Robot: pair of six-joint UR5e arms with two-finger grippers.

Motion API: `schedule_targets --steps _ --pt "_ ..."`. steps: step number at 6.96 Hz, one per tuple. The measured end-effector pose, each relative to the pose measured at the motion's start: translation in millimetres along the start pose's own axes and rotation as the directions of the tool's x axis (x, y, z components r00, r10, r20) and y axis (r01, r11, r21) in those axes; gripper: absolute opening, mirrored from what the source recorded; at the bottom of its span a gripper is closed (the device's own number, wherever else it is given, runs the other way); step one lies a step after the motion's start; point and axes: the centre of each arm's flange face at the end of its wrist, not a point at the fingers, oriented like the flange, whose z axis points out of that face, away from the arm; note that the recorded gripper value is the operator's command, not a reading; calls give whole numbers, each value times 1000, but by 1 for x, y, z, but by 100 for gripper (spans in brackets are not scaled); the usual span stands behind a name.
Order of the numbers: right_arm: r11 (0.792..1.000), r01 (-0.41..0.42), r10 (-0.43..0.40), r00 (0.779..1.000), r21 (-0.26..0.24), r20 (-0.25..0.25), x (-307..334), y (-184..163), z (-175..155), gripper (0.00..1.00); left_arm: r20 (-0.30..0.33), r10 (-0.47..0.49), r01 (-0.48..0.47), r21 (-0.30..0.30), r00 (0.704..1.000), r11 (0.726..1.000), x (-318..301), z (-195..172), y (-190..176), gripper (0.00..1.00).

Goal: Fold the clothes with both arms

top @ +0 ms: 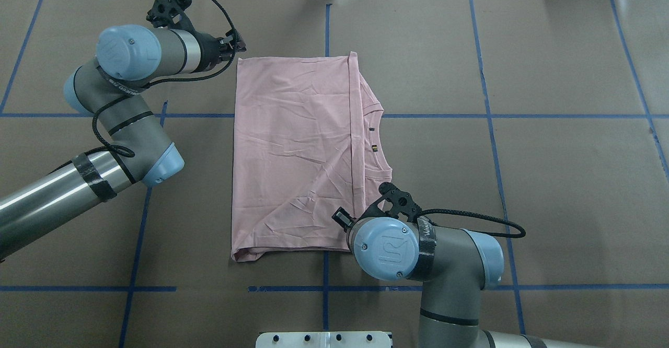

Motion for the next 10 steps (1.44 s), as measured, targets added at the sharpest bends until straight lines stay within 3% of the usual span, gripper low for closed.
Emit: schedule_targets --steps 1,5,9,10 --pt "1000 -6 6 1000 1 -4 2 0 2 0 -4 -1 1 0 1000 1000 1 -2 1 49" --pt "999 -34 34 999 0 -6 4 0 1 0 -9 -4 4 0 1000 1000 1 -6 1 49" --pt "999 -43 43 999 -17 32 3 -8 -22 0 -36 -64 64 -13 997 998 6 -42 10 49" --pt "999 -42 43 999 -18 32 8 -10 -24 22 -41 -84 83 -26 996 996 6 -50 19 49"
